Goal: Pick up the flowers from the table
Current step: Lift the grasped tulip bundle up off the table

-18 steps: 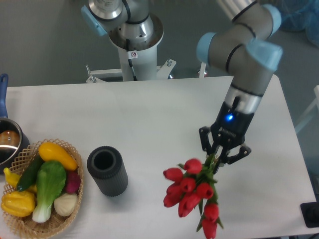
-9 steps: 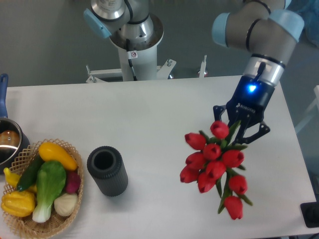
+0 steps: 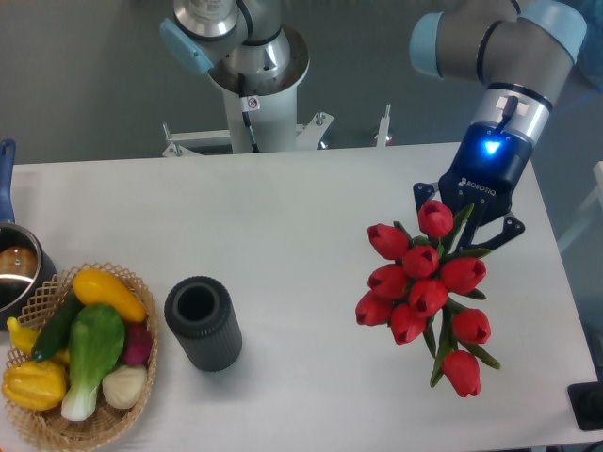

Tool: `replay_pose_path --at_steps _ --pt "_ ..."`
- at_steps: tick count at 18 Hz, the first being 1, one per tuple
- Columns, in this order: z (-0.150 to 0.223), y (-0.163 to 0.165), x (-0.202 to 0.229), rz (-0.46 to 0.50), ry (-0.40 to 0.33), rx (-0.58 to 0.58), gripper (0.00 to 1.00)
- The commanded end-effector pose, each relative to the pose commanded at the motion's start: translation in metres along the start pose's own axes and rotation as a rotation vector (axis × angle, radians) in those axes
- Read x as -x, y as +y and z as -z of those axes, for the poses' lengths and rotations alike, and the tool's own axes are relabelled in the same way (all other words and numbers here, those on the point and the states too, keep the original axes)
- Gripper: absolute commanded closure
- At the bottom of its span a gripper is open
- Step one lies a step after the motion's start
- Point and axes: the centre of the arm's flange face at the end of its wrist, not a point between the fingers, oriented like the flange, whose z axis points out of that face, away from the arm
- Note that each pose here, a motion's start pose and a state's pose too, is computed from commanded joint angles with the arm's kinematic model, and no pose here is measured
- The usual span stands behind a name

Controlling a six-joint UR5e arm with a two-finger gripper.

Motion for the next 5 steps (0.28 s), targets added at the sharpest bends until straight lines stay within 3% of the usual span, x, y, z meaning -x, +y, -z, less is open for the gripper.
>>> replay_pose_path --at_steps 5 --pt "0.0034 0.0028 0.0010 0.019 0.004 -0.022 0.76"
